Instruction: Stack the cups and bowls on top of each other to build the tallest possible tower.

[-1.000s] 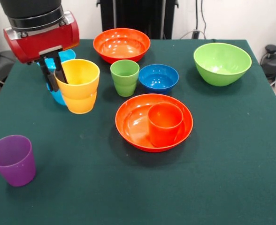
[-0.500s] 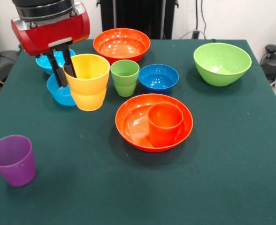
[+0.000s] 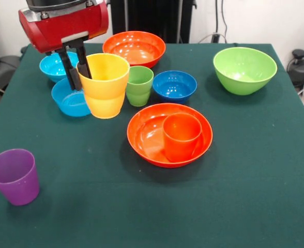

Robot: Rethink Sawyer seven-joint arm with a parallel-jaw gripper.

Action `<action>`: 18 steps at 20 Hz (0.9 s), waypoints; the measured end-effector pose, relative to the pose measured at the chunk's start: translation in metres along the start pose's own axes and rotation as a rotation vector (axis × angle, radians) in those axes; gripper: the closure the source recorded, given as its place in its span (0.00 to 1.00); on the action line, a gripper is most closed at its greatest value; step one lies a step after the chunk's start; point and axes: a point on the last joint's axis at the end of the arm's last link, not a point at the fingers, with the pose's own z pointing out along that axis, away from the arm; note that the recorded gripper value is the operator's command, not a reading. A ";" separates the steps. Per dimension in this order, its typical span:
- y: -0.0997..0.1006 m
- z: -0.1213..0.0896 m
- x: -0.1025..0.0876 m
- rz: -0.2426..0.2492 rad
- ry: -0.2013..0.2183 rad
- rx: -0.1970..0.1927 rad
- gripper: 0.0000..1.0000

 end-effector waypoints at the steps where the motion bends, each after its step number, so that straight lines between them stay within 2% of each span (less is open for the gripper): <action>1: 0.001 -0.001 -0.001 -0.002 0.000 0.001 1.00; 6: 0.007 -0.003 -0.004 -0.010 0.001 0.001 1.00; 18: 0.024 0.014 0.006 -0.021 0.007 -0.015 1.00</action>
